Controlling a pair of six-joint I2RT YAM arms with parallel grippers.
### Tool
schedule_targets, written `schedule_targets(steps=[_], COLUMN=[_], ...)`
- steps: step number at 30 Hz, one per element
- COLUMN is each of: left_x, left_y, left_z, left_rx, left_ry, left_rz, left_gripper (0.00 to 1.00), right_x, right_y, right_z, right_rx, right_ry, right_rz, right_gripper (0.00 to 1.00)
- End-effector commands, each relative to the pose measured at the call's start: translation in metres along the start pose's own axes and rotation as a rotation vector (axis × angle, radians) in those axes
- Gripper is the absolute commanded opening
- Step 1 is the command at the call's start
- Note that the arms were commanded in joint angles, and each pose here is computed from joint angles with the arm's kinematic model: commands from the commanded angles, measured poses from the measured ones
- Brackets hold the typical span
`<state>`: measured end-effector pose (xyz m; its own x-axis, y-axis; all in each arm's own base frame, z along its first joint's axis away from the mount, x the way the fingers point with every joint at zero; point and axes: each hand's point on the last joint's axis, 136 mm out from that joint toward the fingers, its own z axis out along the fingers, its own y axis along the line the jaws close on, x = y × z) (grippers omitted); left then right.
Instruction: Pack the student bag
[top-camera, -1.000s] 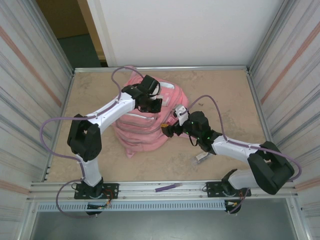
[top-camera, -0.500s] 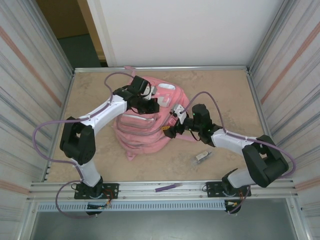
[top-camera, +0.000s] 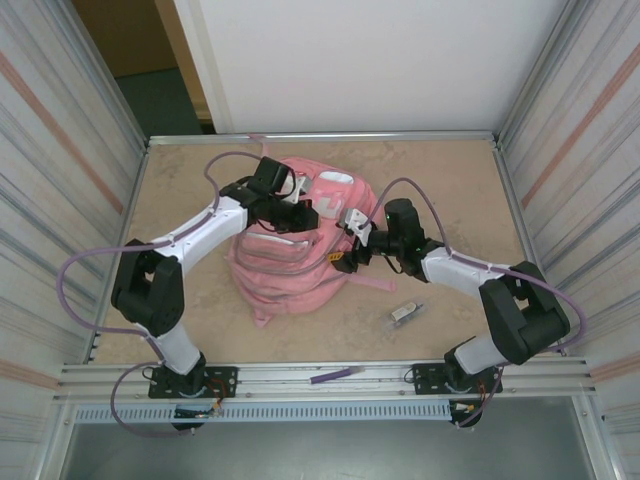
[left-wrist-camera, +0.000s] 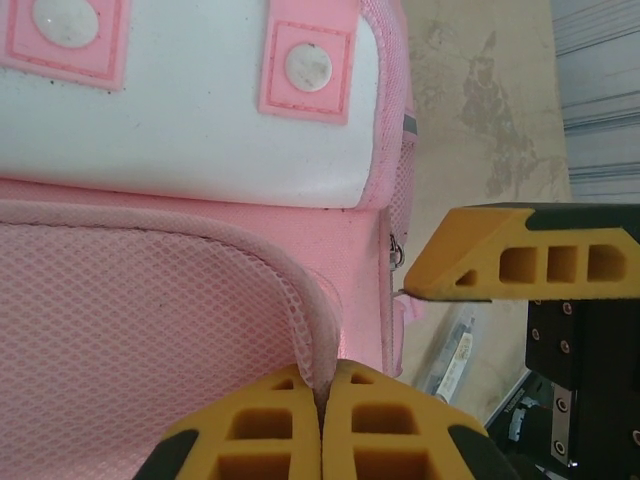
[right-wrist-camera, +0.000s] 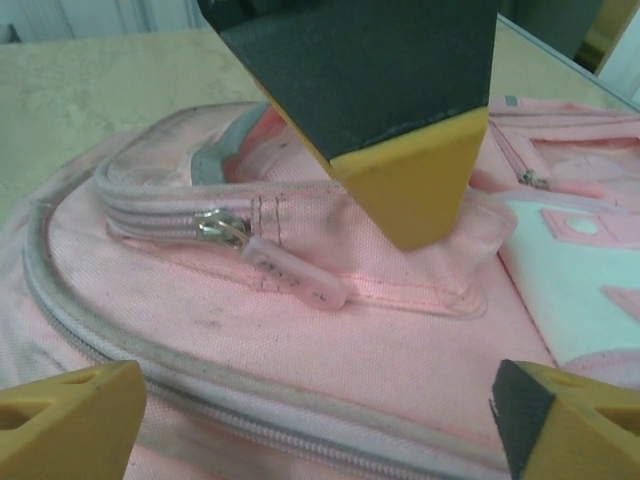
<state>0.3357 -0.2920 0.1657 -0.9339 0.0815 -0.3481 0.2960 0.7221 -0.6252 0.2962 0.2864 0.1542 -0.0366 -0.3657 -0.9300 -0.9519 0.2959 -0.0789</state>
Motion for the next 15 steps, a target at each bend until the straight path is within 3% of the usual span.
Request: schedule_targets(steps=[1, 9, 15], left_x=[-0.008, -0.007, -0.004], left_y=[-0.044, -0.043, -0.044], left_z=[-0.027, -0.025, -0.022], left_rx=[0.155, 0.164, 0.173], left_ry=[-0.061, -0.071, -0.056], left_rz=[0.061, 0.036, 0.026], left_gripper=[0.00, 0.00, 0.00], right_x=[-0.011, -0.010, -0.011], right_y=[0.006, 0.014, 0.013], right_z=[0.008, 0.030, 0.033], right_rx=[-0.064, -0.104, -0.047], right_ry=[-0.029, -0.013, -0.023], right_rz=[-0.049, -0.067, -0.074], right_gripper=[0.86, 0.63, 0.46])
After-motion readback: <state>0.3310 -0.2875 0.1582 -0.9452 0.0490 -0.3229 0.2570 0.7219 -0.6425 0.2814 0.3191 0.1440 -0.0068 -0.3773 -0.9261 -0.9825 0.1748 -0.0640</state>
